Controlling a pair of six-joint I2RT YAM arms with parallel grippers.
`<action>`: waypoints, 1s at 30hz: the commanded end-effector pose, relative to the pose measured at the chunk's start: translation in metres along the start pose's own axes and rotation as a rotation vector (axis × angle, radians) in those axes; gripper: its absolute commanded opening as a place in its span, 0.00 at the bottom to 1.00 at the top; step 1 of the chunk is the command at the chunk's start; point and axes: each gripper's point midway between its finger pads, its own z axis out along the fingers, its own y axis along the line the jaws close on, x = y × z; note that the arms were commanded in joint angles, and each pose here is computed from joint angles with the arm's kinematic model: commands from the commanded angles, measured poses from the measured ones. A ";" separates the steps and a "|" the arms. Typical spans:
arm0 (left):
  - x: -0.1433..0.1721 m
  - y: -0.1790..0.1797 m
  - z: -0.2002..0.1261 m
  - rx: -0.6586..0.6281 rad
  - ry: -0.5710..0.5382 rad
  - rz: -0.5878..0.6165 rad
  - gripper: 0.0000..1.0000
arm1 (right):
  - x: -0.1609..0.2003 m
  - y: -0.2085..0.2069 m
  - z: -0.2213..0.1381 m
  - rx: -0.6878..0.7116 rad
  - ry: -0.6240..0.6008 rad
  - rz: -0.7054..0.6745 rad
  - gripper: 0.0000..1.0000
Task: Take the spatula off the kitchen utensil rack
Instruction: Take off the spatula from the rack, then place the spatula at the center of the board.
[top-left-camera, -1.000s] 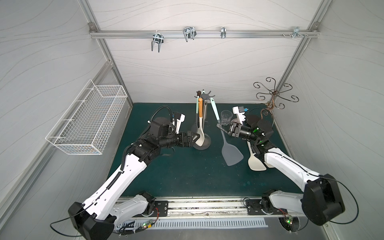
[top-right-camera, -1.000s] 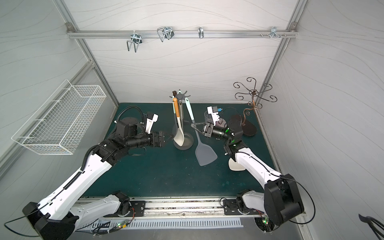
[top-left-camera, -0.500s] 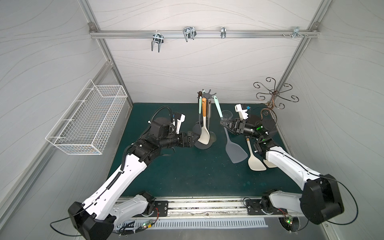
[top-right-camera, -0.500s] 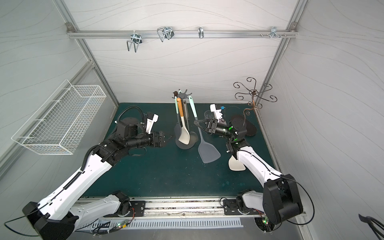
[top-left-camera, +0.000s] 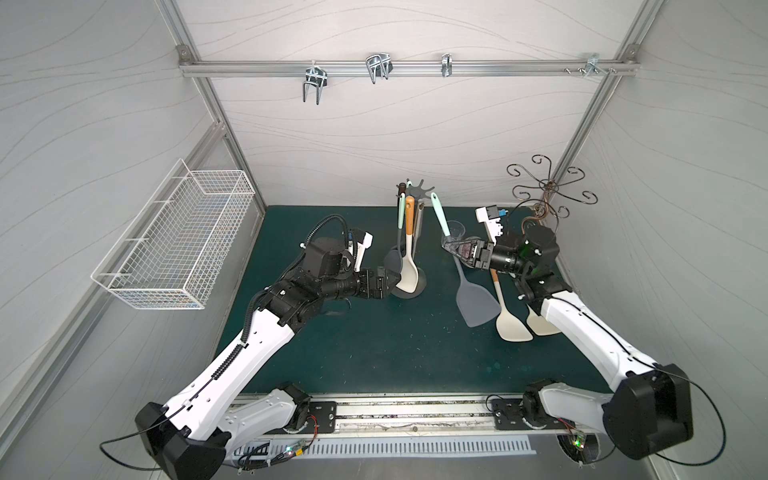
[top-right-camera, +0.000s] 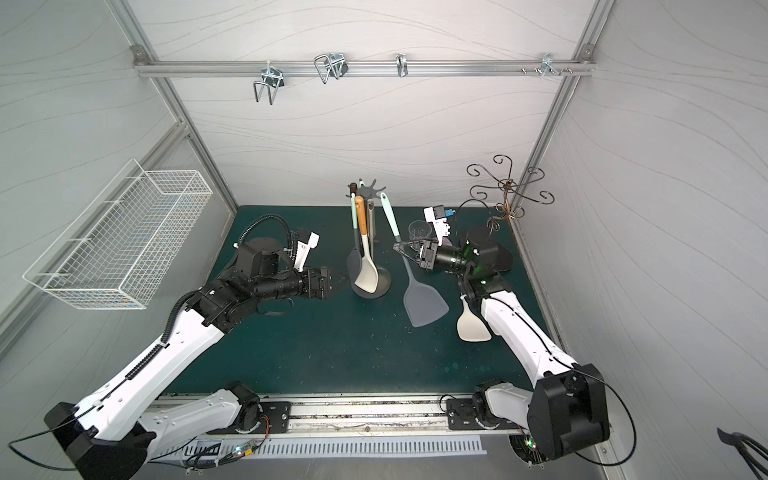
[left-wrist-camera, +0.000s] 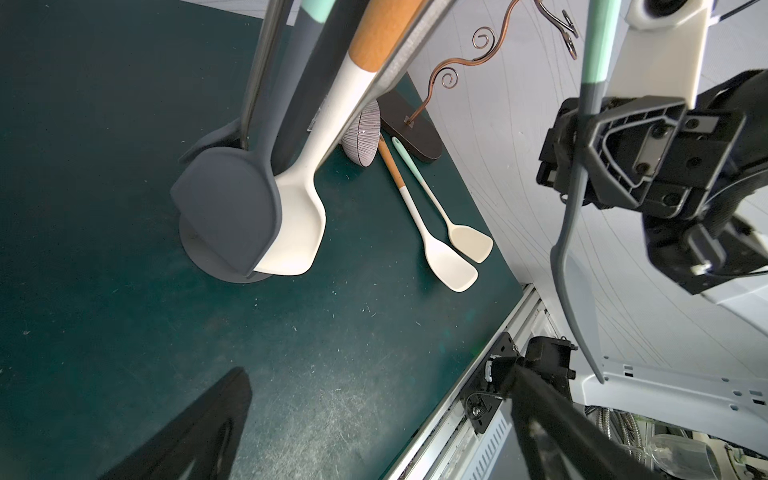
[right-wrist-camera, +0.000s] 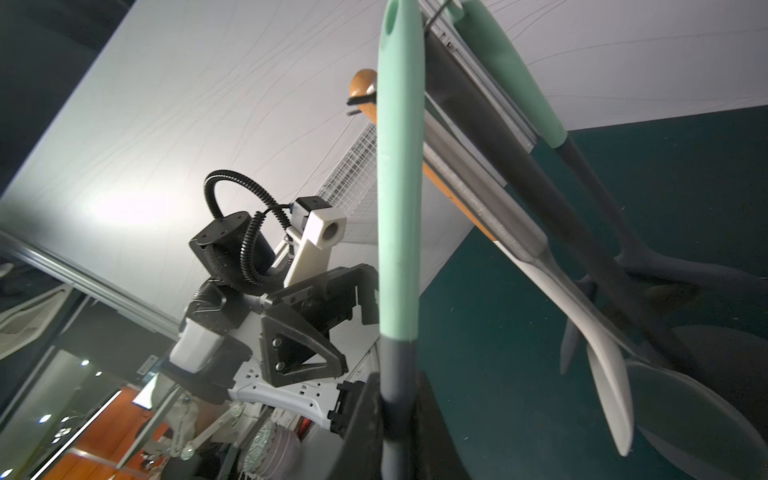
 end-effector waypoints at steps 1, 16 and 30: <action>-0.012 -0.010 -0.014 0.007 -0.055 0.031 1.00 | 0.003 0.012 -0.014 0.091 0.059 -0.094 0.00; -0.012 -0.019 -0.022 0.001 -0.075 0.060 1.00 | 0.015 0.042 -0.050 0.251 0.043 -0.145 0.00; 0.028 -0.046 0.008 0.004 -0.007 0.140 1.00 | 0.052 0.001 -0.077 0.481 0.020 -0.021 0.00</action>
